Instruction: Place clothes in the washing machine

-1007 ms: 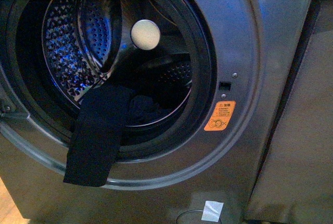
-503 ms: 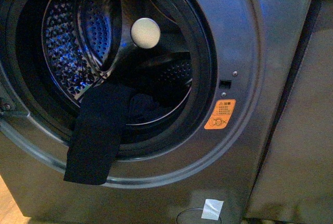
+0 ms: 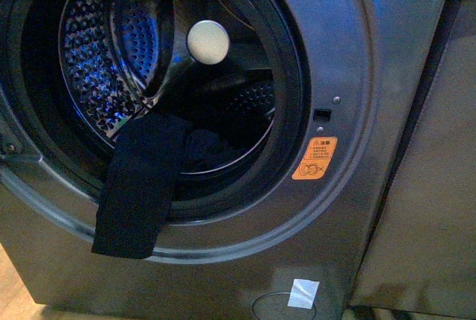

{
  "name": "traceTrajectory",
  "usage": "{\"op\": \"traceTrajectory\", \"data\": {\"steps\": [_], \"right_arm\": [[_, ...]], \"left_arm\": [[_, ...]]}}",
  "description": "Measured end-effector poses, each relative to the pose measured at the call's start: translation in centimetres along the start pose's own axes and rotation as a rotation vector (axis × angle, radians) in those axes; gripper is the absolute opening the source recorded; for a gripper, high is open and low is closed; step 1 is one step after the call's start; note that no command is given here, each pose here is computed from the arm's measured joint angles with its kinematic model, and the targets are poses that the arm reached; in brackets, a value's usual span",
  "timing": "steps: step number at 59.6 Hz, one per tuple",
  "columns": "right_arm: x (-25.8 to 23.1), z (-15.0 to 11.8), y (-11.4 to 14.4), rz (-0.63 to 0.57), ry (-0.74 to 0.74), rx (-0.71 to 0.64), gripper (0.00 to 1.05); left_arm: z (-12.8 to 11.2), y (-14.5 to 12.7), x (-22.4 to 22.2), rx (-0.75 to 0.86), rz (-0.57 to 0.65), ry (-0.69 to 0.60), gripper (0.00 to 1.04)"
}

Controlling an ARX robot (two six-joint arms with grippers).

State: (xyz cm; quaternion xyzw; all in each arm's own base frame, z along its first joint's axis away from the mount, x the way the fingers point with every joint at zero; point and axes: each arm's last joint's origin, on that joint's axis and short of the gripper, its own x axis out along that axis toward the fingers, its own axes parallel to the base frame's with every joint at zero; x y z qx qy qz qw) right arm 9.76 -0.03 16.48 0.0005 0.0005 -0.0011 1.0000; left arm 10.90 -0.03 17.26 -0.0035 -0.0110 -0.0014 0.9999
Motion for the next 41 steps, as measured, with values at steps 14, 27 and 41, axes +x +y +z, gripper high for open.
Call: {"op": "traceTrajectory", "data": {"steps": [14,27,41], "right_arm": [[0.0,0.0,0.0,0.001,0.0,0.0,0.97],[0.0,0.0,0.0,0.0,0.0,0.0,0.97],[0.0,0.0,0.0,0.0,0.0,0.0,0.97]], "left_arm": [[-0.3,0.0,-1.2,0.0,0.0,0.007,0.04],[-0.3,0.0,-1.2,0.0,0.0,0.008,0.04],[-0.3,0.0,-1.2,0.0,0.0,0.008,0.41]]}}
